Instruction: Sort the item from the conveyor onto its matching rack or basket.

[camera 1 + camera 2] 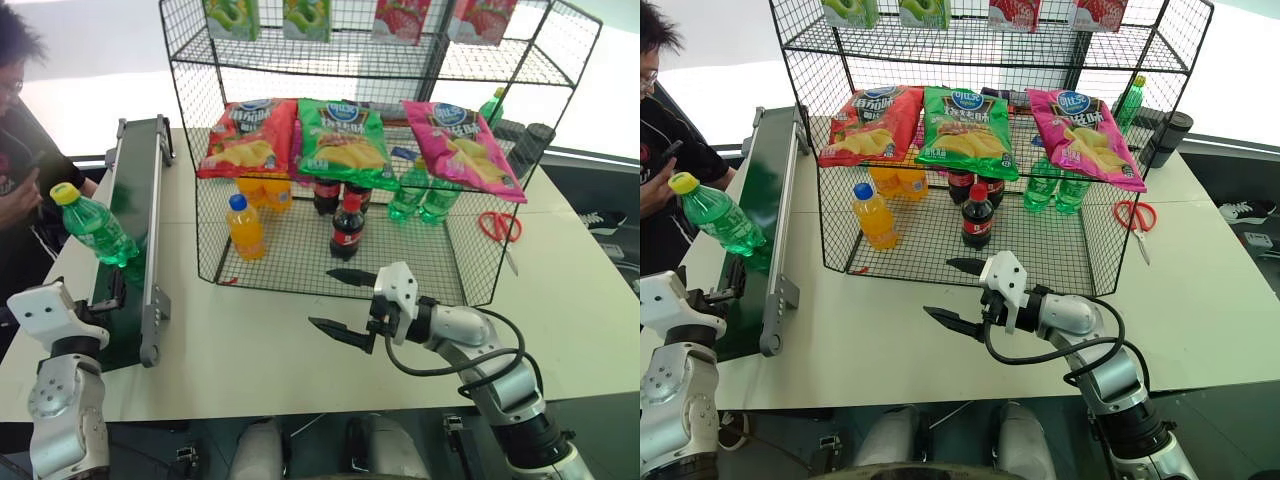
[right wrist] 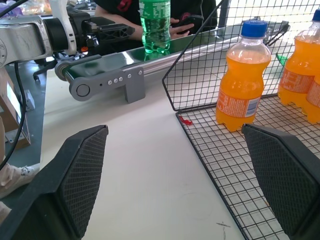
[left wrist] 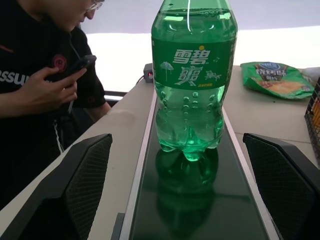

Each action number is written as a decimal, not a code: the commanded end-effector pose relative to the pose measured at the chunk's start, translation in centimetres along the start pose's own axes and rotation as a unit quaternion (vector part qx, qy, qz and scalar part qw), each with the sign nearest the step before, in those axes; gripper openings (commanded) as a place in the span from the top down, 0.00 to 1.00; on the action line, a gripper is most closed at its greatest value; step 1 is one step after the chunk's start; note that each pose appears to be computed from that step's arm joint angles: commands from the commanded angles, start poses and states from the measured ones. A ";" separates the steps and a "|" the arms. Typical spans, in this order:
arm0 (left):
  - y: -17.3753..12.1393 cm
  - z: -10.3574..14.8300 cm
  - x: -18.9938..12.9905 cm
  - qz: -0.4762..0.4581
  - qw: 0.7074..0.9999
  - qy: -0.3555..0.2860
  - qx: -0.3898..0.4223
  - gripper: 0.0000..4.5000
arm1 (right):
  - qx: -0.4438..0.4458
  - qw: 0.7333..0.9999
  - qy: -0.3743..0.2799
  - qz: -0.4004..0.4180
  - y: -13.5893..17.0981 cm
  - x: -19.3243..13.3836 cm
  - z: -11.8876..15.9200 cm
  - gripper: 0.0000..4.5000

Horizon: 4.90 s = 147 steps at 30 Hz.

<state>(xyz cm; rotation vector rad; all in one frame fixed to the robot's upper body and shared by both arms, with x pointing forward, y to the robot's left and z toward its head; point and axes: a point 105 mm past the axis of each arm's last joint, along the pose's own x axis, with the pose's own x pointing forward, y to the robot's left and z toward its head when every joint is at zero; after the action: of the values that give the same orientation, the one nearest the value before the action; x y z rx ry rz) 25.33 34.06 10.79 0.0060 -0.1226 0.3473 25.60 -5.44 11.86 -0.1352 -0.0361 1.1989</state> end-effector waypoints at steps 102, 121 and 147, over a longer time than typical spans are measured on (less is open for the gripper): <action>-20.4 1.8 -6.2 -0.586 0.808 0.026 0.044 0.02 | -0.010 0.920 0.021 -0.390 -11.6 -9.0 -0.8 0.36; -22.2 2.9 -6.4 -0.595 0.803 0.001 0.040 0.02 | 0.022 0.854 -0.024 -0.518 -16.3 -9.0 -4.0 0.36; -21.1 1.5 -5.3 -0.576 0.814 0.057 0.041 0.00 | -0.054 0.951 0.089 -0.290 -7.1 -14.8 0.1 0.02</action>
<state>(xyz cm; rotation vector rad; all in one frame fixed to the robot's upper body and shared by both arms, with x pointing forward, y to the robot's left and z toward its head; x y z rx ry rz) 27.20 11.74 11.19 0.1219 0.0518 -0.8969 27.35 -21.84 10.94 -0.2965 0.0800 0.5591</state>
